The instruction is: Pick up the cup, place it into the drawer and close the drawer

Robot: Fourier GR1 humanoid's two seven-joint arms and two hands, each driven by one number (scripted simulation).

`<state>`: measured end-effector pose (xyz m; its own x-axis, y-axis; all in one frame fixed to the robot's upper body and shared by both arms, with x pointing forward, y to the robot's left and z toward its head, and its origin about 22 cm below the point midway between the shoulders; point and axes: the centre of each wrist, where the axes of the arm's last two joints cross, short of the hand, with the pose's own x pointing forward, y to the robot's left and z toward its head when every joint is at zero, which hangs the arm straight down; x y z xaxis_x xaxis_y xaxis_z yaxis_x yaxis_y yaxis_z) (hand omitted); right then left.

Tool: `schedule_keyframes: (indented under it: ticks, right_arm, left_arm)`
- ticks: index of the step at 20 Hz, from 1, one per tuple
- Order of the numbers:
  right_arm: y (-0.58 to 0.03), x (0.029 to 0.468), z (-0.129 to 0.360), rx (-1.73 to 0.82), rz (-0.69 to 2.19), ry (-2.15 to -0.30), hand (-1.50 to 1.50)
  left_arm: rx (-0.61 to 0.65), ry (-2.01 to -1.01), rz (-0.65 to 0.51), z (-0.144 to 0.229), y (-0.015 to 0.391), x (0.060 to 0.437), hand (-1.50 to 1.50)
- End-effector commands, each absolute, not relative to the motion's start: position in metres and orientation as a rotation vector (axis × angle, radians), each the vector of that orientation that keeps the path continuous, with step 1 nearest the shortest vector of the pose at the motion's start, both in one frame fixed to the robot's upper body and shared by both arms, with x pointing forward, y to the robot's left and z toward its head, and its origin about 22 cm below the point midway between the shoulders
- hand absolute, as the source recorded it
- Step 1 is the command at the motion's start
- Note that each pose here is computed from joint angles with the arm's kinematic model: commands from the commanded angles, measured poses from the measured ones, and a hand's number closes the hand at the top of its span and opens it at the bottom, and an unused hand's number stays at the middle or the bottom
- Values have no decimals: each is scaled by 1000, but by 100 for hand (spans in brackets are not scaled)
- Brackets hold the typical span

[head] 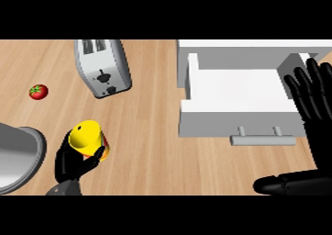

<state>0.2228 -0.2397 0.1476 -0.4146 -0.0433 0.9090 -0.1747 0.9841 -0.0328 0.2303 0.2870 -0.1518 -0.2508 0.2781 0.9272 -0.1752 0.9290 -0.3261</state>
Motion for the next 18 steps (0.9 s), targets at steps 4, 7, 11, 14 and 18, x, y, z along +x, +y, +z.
schedule_keyframes:
  ticks: [4,7,11,14,18]
  right_arm:
    - [-240,227,147,162,136,-2005,-150]
    - [-255,235,135,166,144,-1992,-150]
    - [-240,221,147,155,148,-2009,-150]
    - [-250,222,148,175,156,-1985,-150]
    - [-235,209,151,161,128,-1999,-150]
  left_arm:
    - [-51,-1886,379,-151,270,238,150]
    - [6,-1931,404,-147,291,241,150]
    - [-8,-1965,356,-134,303,255,150]
    - [-63,-1972,336,-142,293,246,150]
    - [-133,-2011,305,-112,271,272,150]
